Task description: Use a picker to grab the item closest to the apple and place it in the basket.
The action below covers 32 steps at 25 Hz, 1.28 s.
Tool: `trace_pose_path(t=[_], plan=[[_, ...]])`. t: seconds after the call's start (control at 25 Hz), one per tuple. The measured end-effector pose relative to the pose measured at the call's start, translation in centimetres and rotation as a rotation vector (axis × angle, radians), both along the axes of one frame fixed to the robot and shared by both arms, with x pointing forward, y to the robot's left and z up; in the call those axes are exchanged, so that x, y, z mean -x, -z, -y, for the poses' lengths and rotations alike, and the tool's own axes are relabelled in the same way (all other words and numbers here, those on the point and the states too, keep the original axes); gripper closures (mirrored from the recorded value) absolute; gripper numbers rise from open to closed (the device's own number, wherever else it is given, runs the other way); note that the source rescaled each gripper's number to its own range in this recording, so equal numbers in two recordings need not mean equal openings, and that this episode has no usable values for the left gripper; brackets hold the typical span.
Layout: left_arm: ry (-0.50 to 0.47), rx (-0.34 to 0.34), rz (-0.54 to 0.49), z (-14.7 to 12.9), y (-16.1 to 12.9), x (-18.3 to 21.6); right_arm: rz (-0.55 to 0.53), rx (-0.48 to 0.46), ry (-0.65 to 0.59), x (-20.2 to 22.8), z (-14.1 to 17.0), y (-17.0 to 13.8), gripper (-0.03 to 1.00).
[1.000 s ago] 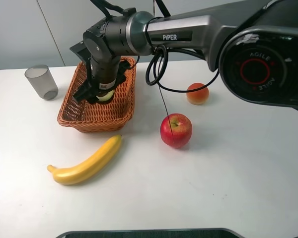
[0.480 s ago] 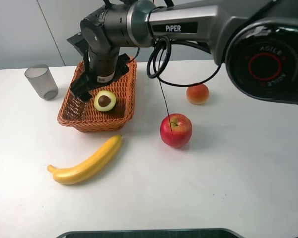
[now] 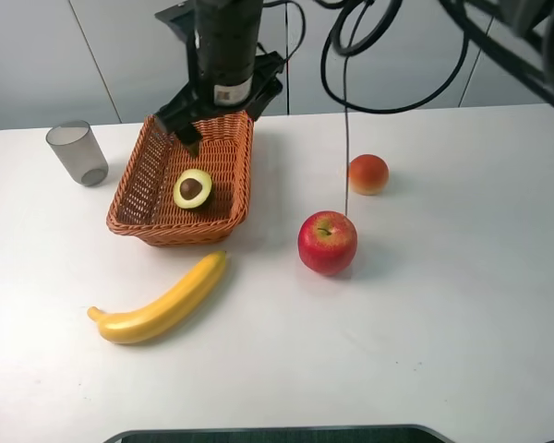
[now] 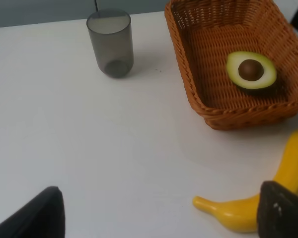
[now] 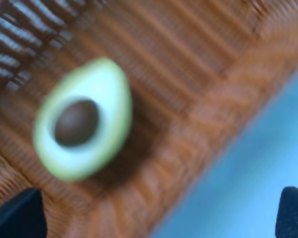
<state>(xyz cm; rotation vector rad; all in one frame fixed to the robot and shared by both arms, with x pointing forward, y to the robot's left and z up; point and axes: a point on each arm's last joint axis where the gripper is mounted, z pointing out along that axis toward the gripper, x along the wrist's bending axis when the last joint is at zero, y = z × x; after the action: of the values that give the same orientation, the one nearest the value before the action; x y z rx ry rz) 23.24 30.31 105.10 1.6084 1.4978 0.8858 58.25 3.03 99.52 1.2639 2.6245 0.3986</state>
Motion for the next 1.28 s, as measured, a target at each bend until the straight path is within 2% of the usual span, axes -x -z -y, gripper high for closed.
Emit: trace_pose_path(t=[0.32,0.52,0.64,0.76,0.96,1.16,1.28], plan=[[0.0,0.0,0.0,0.0,0.0,0.0,-0.149,0.028,0.229,1.1,10.6,-0.5,-0.03],[0.0,0.0,0.0,0.0,0.0,0.0,-0.209,0.014,0.406,4.3,18.4,-1.0,-0.03],[0.0,0.0,0.0,0.0,0.0,0.0,-0.199,-0.008,0.508,7.0,23.0,-2.0,-0.03],[0.0,0.0,0.0,0.0,0.0,0.0,-0.166,-0.041,0.611,9.8,26.8,-3.2,-0.03],[0.0,0.0,0.0,0.0,0.0,0.0,-0.072,-0.113,0.746,14.3,30.8,-5.2,-0.03],[0.0,0.0,0.0,0.0,0.0,0.0,0.076,-0.169,0.811,19.2,32.9,-7.2,-0.03],[0.0,0.0,0.0,0.0,0.0,0.0,0.162,-0.198,0.799,22.2,33.0,-7.8,-0.03]])
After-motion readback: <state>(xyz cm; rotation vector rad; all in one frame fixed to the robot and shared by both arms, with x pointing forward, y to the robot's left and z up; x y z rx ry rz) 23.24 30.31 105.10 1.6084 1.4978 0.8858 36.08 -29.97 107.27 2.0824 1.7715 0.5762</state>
